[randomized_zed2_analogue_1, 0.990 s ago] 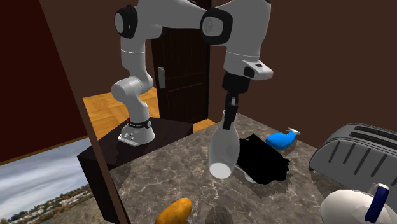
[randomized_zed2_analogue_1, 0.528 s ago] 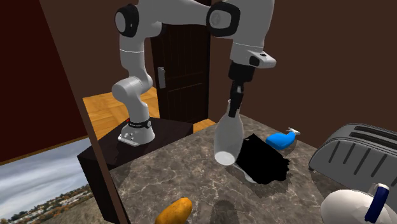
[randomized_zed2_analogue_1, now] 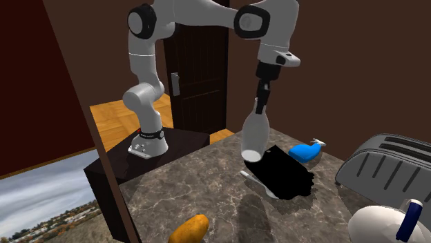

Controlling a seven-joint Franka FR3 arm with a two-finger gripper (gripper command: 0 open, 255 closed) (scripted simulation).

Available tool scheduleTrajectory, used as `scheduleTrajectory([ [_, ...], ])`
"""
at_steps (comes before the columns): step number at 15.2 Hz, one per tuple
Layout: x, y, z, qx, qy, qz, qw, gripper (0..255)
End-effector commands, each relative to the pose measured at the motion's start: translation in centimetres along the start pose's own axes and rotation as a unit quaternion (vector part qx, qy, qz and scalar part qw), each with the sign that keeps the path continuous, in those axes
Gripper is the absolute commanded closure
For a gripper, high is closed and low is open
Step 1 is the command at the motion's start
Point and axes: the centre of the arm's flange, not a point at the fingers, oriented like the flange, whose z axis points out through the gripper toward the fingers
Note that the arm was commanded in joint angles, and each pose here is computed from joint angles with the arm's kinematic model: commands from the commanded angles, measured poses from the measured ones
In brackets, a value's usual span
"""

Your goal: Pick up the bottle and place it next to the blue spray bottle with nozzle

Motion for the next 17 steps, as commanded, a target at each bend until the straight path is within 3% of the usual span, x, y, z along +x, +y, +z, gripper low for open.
scheduleTrajectory([
  [1, 0.9, -2.5, -0.1, 0.0, 0.0, 0.001, 1.0, 255],
  [17, 6.6, -22.8, -0.9, 0.0, 0.0, 0.001, 1.0, 255],
])
